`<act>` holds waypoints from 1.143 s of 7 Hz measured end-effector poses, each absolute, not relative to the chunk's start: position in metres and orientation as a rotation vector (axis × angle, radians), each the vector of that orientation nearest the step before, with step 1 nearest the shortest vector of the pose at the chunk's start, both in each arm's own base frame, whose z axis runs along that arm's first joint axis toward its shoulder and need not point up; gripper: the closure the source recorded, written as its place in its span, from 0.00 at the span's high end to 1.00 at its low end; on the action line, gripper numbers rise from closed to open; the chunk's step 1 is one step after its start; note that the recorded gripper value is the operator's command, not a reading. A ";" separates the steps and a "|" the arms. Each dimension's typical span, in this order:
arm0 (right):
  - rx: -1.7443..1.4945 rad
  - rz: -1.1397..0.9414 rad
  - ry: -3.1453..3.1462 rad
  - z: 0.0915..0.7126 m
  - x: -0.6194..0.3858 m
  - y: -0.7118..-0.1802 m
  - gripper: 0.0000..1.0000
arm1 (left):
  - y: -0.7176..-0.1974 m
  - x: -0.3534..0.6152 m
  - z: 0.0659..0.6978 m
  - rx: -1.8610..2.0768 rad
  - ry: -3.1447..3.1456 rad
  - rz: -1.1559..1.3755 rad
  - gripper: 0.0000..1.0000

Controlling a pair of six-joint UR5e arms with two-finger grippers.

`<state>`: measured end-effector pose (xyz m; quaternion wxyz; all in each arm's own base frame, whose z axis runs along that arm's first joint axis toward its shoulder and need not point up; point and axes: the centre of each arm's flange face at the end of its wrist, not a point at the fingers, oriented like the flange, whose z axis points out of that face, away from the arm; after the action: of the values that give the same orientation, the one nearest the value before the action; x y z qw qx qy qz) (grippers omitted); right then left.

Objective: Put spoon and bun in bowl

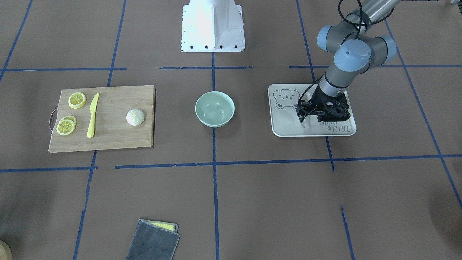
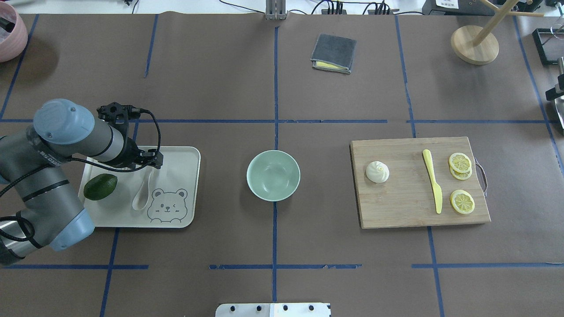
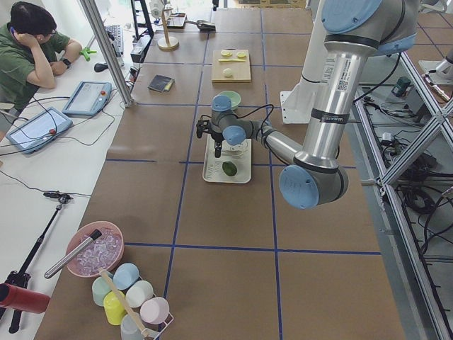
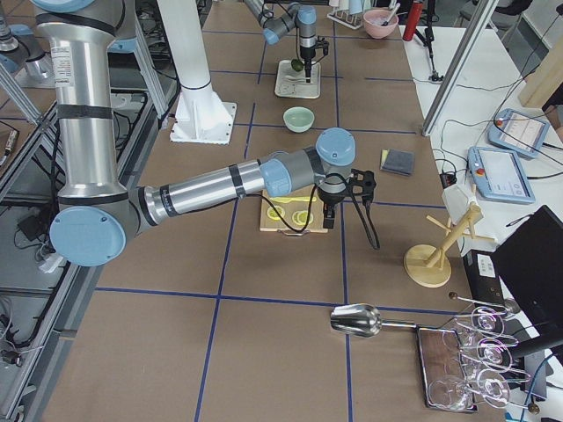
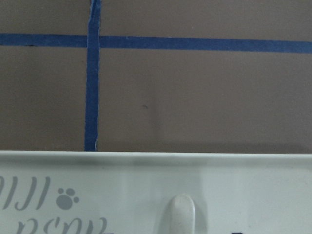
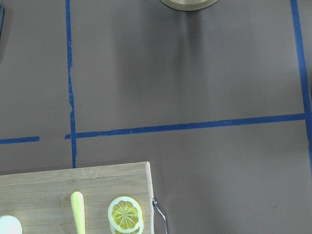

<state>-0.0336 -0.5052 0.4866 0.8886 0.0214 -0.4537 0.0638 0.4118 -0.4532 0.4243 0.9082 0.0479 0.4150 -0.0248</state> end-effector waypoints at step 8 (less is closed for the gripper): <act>0.035 0.141 -0.943 0.484 -0.038 -0.505 1.00 | -0.440 0.421 0.424 0.091 0.853 -0.039 0.51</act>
<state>-0.0380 -0.5051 0.4845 0.8883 0.0170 -0.4539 0.0679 0.4207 -0.4401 0.4238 0.9092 0.0440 0.4136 -0.0187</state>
